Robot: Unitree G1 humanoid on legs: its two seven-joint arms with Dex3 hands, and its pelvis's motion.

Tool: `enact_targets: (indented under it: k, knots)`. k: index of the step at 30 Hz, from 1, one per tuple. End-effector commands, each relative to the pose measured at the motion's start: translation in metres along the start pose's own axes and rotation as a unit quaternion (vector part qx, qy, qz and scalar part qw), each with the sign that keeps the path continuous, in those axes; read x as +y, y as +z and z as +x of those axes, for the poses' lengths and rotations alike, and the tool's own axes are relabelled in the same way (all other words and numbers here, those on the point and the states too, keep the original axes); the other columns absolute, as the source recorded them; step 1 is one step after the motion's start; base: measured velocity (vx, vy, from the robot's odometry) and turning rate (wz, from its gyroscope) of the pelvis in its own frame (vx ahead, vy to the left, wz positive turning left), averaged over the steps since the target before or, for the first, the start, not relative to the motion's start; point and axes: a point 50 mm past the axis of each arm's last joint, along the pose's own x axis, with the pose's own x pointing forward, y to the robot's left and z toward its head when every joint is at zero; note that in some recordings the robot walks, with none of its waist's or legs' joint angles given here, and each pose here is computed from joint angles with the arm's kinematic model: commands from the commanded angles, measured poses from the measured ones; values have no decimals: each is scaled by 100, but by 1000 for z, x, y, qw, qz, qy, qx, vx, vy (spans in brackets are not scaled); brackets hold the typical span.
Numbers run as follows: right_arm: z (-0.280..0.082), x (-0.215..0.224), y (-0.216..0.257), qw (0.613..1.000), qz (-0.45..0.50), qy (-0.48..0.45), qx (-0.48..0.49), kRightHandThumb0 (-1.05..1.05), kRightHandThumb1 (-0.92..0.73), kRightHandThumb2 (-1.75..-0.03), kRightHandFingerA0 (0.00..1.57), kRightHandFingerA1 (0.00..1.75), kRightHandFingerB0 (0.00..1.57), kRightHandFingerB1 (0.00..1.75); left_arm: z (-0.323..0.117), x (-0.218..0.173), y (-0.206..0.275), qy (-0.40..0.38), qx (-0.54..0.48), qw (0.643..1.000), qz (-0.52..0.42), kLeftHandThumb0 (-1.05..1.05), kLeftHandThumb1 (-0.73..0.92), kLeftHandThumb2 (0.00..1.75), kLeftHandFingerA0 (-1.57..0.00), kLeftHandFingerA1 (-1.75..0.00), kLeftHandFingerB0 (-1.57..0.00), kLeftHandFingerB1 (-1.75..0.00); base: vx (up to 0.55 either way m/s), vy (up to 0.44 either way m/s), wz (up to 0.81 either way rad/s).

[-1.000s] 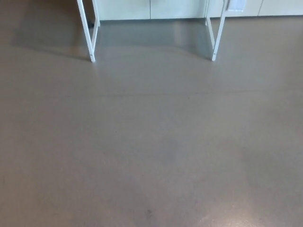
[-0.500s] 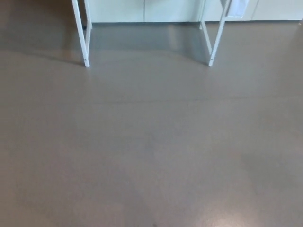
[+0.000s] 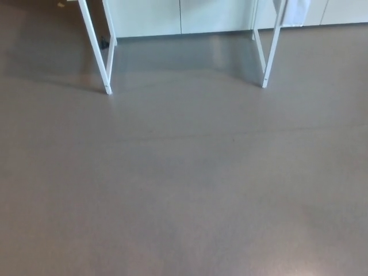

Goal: The robot walk towards a table in front and uses its left hand to pick up the pot from the base and pour water to the cup on the right hand side

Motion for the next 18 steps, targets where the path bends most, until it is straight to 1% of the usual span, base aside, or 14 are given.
enact_targets:
  k: [1, 4, 7, 10, 14, 16, 18]
  knots:
    - [-1, -3, 0, 1000, -13, -6, -3, -4, -41, -86, 40, 59, 16, 49, 0, 5, 4, 9, -1, 1000, 2, -4, 47, 53, -46, -40, -37, -35, 176, 140, -13]
    - [-1, -4, 0, 1000, -21, -4, -2, -4, -42, -87, 37, 58, 15, 49, 0, 5, 4, 11, 2, 1000, -2, -2, 48, 53, -45, -40, -37, -35, 254, 197, -8]
    - [-1, -3, 0, 1000, -17, -5, -3, -3, -42, -87, 36, 58, 16, 49, 0, 5, 5, 1, 1, 1000, 4, -4, 50, 54, -44, -40, -34, -34, 277, 336, -37]
    - [-1, -2, 0, 1000, -18, -4, -4, -4, -42, -87, 36, 58, 15, 49, 0, 4, 6, -1, -3, 1000, 1, -5, 48, 54, -45, -40, -36, -35, 238, 123, 7]
    - [-1, -2, 1, 1000, -19, -2, -7, -3, -43, -88, 37, 59, 14, 48, 0, 4, 7, 5, -3, 1000, 2, -9, 49, 54, -47, -41, -38, -35, 224, 22, 10]
    - [0, -2, 0, 1000, -17, -3, -6, -4, -42, -87, 35, 58, 15, 49, 1, 6, 7, 6, -3, 1000, -2, -8, 50, 54, -46, -41, -37, -35, 207, -74, 7]
    - [0, -2, 0, 1000, -17, -2, -5, -5, -41, -86, 37, 58, 16, 49, 1, 6, 7, 6, -3, 1000, -2, -9, 49, 54, -46, -40, -38, -35, 275, -129, 12]
